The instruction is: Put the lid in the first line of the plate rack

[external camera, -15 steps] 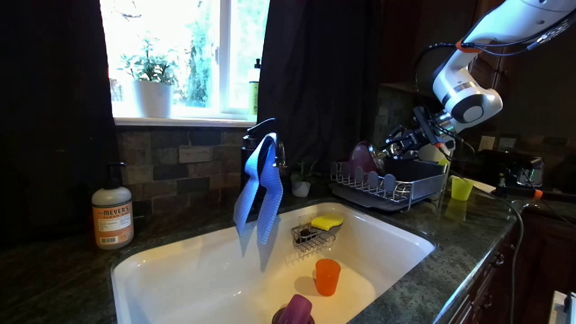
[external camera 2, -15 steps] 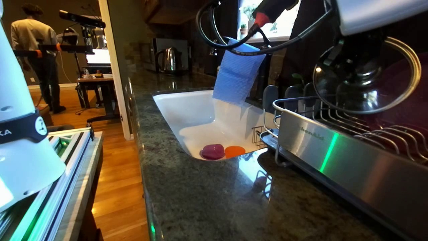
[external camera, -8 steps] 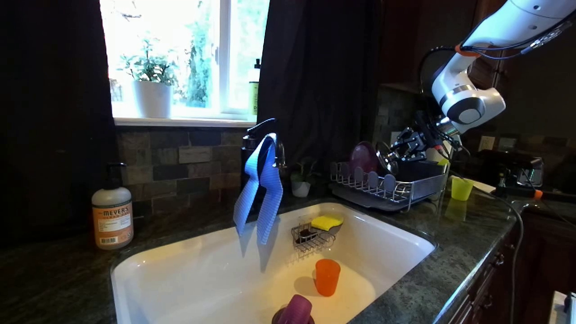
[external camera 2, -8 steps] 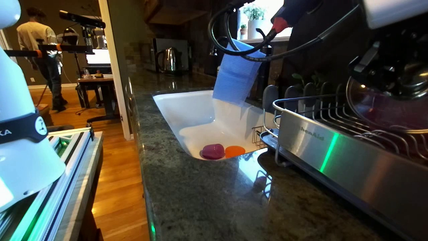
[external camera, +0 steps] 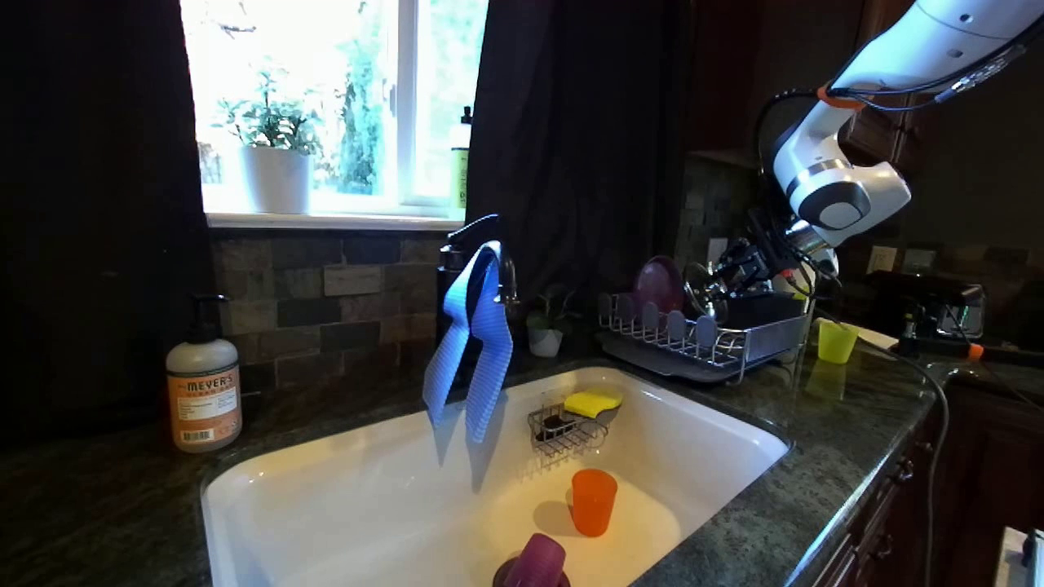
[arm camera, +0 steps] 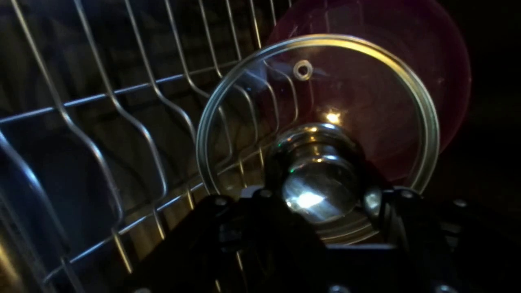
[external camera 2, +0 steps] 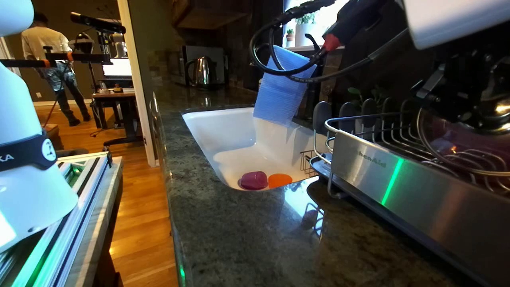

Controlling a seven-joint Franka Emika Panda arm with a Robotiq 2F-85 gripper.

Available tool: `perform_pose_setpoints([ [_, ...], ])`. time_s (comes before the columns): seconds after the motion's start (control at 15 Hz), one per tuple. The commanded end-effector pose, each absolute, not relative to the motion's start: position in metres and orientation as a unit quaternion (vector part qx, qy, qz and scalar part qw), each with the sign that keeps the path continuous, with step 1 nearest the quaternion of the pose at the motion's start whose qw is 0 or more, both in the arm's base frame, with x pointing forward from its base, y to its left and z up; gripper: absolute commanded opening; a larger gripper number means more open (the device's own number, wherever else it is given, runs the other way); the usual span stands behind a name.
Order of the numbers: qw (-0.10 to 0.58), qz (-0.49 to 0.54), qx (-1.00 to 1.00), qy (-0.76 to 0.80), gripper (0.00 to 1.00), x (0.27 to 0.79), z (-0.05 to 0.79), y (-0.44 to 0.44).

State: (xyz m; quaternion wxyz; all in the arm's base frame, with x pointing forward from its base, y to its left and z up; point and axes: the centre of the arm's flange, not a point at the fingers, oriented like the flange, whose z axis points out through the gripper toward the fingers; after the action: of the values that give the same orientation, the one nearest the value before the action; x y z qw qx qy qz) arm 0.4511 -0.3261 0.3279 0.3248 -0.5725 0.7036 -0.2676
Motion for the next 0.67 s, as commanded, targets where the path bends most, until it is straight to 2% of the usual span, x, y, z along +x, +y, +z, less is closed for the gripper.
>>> perform_pose_setpoints([
  [0.0, 0.315, -0.294, -0.555, 0.712, 0.24, 0.450, 0.321, -0.313],
  [0.6, 0.327, -0.315, -0.591, 0.667, 0.24, 0.473, 0.310, -0.281],
])
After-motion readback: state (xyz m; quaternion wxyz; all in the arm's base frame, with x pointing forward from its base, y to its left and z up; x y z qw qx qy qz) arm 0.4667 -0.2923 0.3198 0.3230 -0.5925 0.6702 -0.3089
